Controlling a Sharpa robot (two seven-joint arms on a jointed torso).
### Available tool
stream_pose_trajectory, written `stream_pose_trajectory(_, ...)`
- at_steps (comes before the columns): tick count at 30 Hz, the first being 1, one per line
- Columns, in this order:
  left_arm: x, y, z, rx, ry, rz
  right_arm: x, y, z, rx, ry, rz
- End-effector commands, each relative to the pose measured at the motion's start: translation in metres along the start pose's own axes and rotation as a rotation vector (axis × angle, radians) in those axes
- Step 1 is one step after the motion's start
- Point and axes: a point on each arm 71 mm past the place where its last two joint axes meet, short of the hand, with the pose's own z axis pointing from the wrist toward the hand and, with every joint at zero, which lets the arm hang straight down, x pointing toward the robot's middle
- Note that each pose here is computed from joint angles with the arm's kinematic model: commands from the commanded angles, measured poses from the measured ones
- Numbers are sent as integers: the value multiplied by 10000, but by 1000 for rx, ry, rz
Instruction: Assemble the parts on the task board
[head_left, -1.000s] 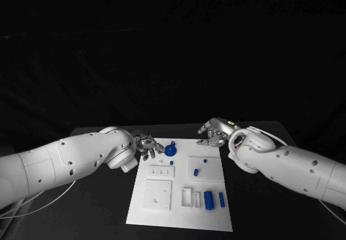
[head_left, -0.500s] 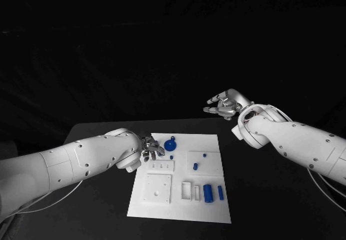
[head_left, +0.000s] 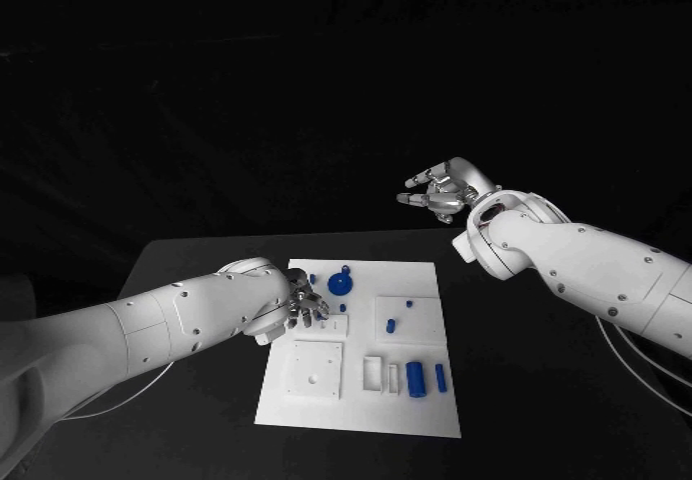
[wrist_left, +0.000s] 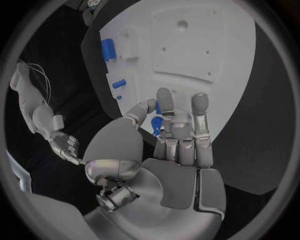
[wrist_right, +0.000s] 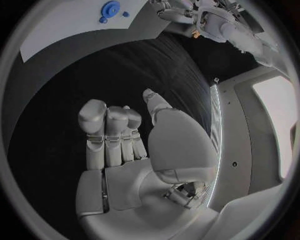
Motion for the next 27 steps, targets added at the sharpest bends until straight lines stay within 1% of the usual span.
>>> stream_pose_trajectory(1, 45, 1, 32, -13, 5, 50, 3, 24, 11, -8, -4, 12)
stream_pose_trajectory(6, 81, 3, 70, -9, -5, 78, 20, 42, 21, -9, 2, 13)
stream_pose_trajectory(14, 74, 8, 97, 3, -37, 123, 36, 54, 28, -8, 8, 12)
stream_pose_trajectory(27, 122, 23, 125, 3, -28, 132, 46, 50, 32, -1, 18, 8)
